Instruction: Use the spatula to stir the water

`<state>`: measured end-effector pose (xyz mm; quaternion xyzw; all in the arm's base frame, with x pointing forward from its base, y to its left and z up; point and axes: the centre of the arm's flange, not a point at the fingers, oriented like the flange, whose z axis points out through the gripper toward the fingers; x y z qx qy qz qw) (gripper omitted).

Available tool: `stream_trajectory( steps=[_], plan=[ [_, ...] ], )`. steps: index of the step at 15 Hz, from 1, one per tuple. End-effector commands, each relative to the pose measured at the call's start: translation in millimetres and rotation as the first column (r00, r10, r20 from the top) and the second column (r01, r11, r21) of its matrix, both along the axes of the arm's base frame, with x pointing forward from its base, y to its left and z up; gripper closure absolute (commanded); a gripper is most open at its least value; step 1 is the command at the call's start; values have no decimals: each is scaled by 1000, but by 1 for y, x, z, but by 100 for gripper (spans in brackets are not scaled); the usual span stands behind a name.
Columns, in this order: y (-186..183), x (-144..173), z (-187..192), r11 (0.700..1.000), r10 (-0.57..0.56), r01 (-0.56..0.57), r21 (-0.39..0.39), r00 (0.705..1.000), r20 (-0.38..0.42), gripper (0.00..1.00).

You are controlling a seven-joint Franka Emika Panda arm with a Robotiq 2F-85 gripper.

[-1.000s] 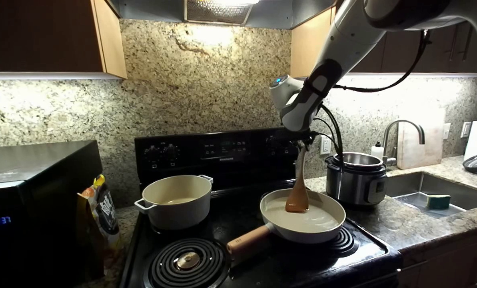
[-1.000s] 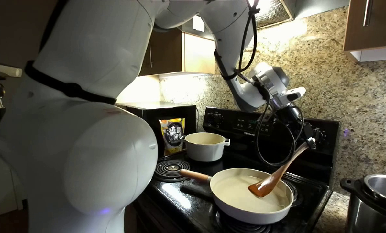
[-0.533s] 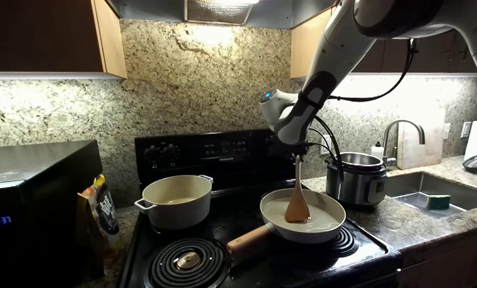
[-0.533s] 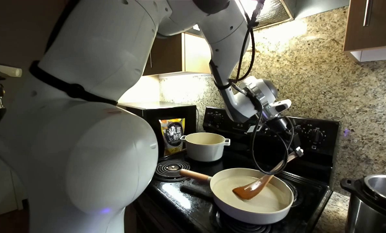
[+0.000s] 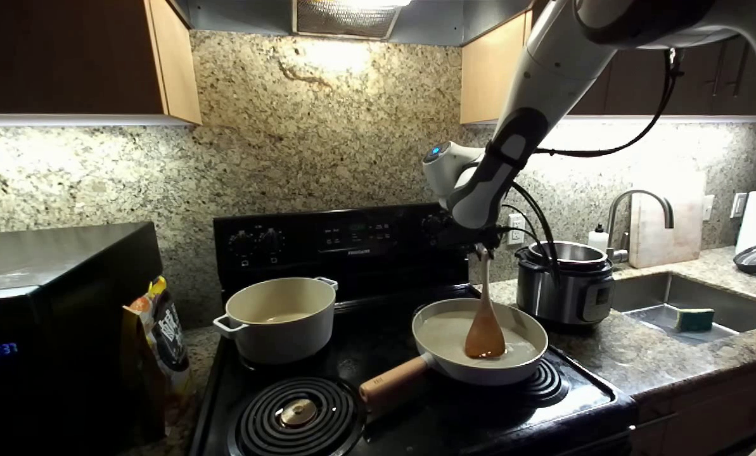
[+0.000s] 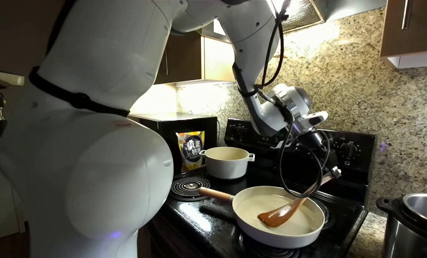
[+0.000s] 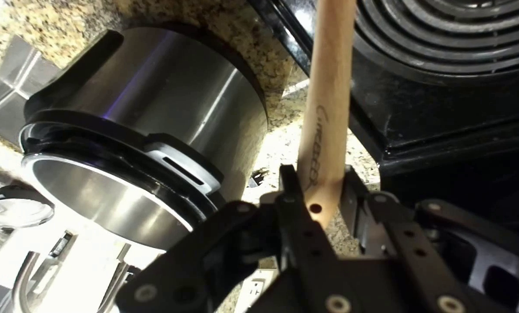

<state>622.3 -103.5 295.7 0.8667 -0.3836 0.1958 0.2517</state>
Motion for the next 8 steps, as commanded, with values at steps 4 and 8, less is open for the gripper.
stream_trajectory(
  steps=[4, 8],
  plan=[
    [-20, -6, 37, 993, -93, 99, -64, 991, 96, 89],
    [-23, 15, 48, 983, -144, 156, -98, 983, 117, 89]
  ],
)
